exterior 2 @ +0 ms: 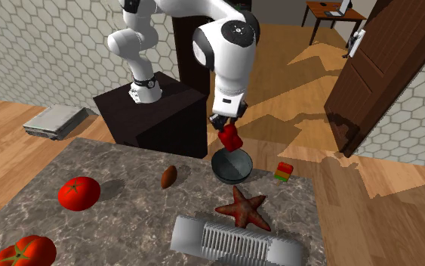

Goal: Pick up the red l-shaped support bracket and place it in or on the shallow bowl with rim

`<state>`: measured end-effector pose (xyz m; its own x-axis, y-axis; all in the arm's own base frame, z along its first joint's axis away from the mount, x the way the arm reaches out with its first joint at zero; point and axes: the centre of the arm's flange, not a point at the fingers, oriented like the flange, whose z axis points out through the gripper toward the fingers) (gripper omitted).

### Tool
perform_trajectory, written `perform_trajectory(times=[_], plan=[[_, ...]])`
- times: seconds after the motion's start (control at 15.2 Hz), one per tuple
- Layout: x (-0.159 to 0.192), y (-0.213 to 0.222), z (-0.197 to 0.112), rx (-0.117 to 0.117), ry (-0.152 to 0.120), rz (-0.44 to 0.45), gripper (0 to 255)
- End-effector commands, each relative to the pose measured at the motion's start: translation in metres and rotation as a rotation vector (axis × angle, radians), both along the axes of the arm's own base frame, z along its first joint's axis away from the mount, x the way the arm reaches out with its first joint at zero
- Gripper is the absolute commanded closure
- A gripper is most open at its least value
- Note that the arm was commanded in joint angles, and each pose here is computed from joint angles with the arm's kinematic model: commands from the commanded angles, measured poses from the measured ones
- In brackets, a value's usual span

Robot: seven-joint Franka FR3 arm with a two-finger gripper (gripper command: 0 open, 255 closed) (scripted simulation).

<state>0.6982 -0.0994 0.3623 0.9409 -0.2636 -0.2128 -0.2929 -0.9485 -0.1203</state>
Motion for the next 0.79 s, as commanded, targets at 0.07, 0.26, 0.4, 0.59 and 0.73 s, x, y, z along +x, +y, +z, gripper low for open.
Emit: perform_trajectory(times=[0.07, 0.26, 0.4, 0.59, 0.73], plan=[[0.014, 0.006, -0.009, 0.001, 0.0, 0.0, 255], [0.014, 0.006, -0.024, 0.001, 0.0, 0.0, 255], [0.014, 0.006, -0.035, 0.001, 0.0, 0.0, 255], [0.014, 0.006, -0.051, 0.001, 0.0, 0.0, 255], [0.014, 0.006, -0.061, 0.001, 0.0, 0.0, 255]])
